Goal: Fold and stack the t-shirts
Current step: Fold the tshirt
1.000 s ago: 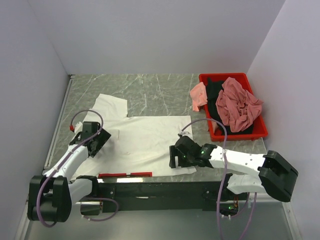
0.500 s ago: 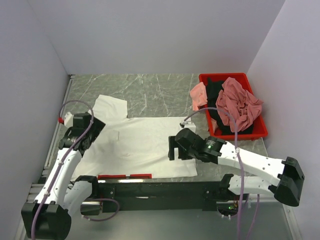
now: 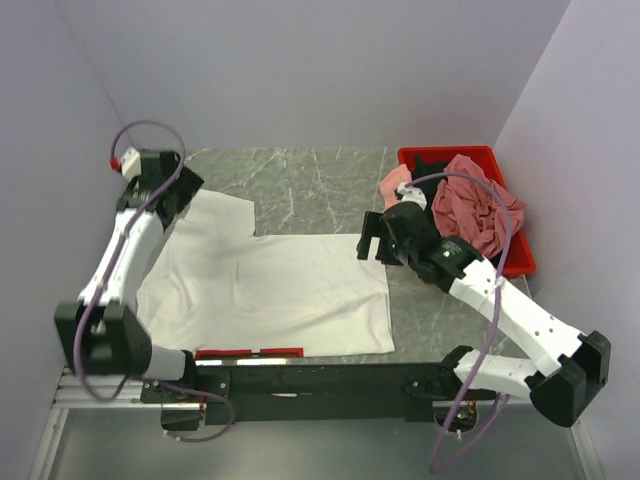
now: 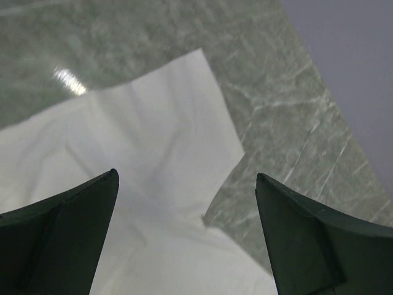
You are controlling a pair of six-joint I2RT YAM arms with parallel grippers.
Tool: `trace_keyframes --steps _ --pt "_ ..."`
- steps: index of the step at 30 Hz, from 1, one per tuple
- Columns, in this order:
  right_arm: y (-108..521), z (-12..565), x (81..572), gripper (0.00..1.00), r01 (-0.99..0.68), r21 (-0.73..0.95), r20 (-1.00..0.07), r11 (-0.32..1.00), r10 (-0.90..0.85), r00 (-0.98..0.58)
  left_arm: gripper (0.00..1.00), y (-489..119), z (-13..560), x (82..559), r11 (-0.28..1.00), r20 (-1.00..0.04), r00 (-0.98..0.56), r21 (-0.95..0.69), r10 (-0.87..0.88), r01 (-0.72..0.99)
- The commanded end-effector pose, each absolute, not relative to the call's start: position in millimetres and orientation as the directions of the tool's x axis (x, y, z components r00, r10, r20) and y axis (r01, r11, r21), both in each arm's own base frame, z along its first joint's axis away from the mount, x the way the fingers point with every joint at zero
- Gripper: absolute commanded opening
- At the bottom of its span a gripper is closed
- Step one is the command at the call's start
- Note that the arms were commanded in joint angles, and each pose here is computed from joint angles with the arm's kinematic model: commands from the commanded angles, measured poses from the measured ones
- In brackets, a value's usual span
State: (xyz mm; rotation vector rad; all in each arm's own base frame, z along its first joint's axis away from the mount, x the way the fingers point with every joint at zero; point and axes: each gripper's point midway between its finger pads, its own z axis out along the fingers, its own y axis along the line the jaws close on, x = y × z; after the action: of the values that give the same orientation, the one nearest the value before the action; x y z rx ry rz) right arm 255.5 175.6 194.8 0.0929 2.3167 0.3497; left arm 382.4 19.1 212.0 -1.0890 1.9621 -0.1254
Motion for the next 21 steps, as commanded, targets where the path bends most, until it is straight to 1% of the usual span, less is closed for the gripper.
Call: trace_keyframes --steps 1,2,4,5,7,8,11,13,18,21 --pt "182 207 281 1.00 -0.105 0.268 -0.726 0.958 0.129 -0.675 1.00 40 228 437 0.650 -0.683 -0.244 -0.431 -0.689 -0.626" --pt "178 197 288 1.00 -0.090 0.252 -0.713 0.964 0.122 -0.691 0.99 41 223 465 0.662 -0.685 -0.266 -0.413 -0.678 -0.625" --pt "181 185 295 1.00 -0.098 0.252 -0.686 0.963 0.107 -0.719 0.99 49 211 487 0.665 -0.675 -0.302 -0.375 -0.673 -0.646" --pt "177 180 299 1.00 -0.082 0.252 -0.676 0.964 0.115 -0.728 0.98 52 201 514 0.676 -0.674 -0.328 -0.349 -0.662 -0.649" --pt "175 171 303 1.00 -0.074 0.250 -0.661 0.966 0.114 -0.742 0.95 53 184 531 0.691 -0.653 -0.387 -0.299 -0.651 -0.658" --pt "174 165 304 1.00 -0.065 0.243 -0.647 0.968 0.112 -0.754 0.95 55 175 555 0.705 -0.660 -0.400 -0.287 -0.636 -0.649" --pt "168 150 309 1.00 -0.045 0.231 -0.618 0.972 0.111 -0.778 0.94 55 153 587 0.743 -0.662 -0.446 -0.261 -0.603 -0.616" --pt "164 141 312 1.00 -0.032 0.224 -0.602 0.974 0.112 -0.791 0.91 52 144 594 0.757 -0.649 -0.474 -0.255 -0.595 -0.601" --pt "163 129 313 1.00 -0.036 0.222 -0.572 0.974 0.100 -0.814 0.90 44 119 597 0.765 -0.636 -0.484 -0.281 -0.601 -0.580" --pt "163 121 312 1.00 -0.040 0.218 -0.554 0.975 0.090 -0.828 0.84 41 101 589 0.762 -0.607 -0.516 -0.253 -0.605 -0.596"
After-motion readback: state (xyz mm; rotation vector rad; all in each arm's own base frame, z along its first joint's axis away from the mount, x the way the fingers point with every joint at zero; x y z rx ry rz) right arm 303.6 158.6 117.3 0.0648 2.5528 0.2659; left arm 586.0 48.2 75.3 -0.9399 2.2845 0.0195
